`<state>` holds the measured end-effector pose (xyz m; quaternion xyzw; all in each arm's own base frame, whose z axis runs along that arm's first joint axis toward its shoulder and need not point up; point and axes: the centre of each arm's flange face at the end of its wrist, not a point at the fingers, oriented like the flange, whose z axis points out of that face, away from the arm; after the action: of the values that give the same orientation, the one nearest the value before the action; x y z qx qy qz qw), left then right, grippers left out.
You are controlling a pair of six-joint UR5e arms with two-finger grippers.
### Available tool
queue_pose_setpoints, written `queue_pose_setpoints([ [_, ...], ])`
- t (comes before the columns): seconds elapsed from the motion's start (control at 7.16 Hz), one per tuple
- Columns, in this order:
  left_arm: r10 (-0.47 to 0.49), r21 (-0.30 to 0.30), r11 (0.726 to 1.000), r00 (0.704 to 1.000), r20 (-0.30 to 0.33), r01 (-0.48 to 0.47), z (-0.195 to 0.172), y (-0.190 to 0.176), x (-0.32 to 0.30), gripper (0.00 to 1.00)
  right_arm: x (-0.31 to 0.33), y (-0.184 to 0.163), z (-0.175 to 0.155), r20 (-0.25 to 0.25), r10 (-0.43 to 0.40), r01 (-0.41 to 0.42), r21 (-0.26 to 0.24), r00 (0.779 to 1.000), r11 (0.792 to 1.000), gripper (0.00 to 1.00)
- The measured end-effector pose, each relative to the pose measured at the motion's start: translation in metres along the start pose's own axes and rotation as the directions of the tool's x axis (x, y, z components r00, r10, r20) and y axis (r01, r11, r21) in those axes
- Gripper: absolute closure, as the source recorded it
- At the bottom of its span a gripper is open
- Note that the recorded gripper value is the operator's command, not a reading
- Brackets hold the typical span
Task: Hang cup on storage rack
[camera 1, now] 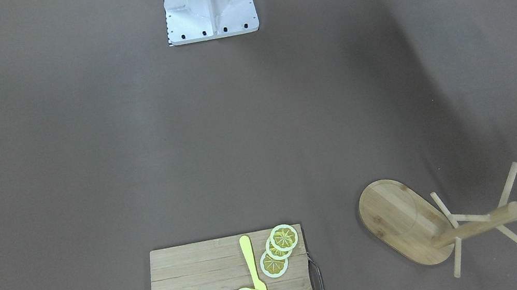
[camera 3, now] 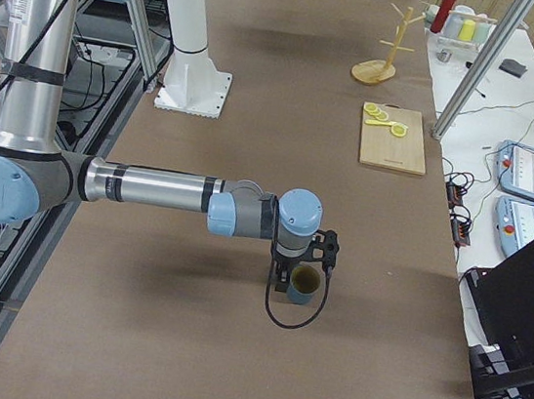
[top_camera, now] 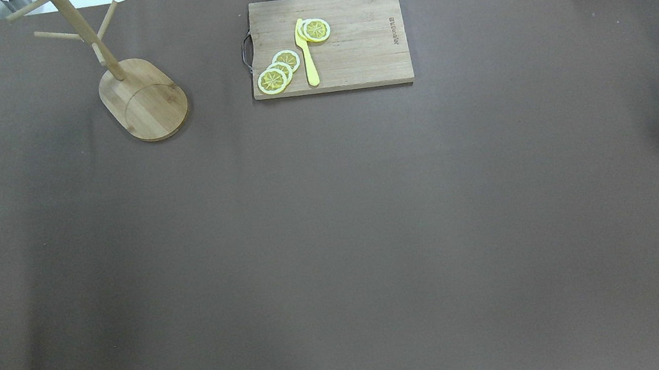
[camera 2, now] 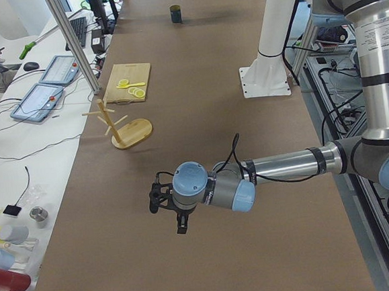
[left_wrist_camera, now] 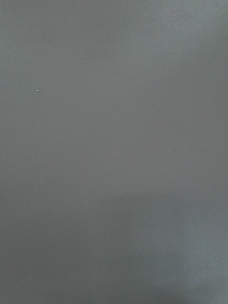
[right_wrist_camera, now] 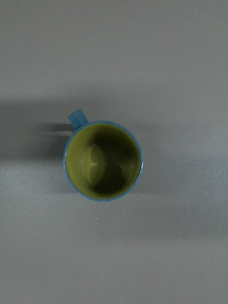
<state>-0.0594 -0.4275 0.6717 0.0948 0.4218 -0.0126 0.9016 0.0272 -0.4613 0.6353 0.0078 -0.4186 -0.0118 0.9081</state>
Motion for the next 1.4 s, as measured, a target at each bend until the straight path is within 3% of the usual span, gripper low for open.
queue_pose_setpoints([
  [0.42,0.008,0.008,1.0,1.0,-0.001,-0.008,-0.001,-0.001,0.001,0.02,0.032,-0.073,0.039,-0.003,0.002,-0.002,-0.013,1.0,1.0,0.01],
  [0.98,0.012,0.012,1.0,1.0,-0.002,-0.012,-0.001,-0.001,0.001,0.02,0.042,-0.086,0.083,-0.002,0.028,-0.028,-0.041,1.0,0.999,0.02],
  [1.12,0.012,0.012,1.0,1.0,-0.001,-0.012,-0.001,-0.001,0.001,0.02,0.04,-0.084,0.089,-0.003,0.024,-0.024,-0.05,1.0,0.998,0.3],
  [1.26,0.012,0.011,1.0,1.0,-0.002,-0.012,-0.001,-0.001,0.001,0.02,0.036,-0.083,0.095,-0.004,0.015,-0.015,-0.059,1.0,0.998,0.38],
  [1.4,0.011,0.011,1.0,1.0,-0.002,-0.011,-0.001,-0.001,0.001,0.02,0.032,-0.083,0.1,-0.007,0.008,-0.008,-0.068,1.0,0.998,0.63],
])
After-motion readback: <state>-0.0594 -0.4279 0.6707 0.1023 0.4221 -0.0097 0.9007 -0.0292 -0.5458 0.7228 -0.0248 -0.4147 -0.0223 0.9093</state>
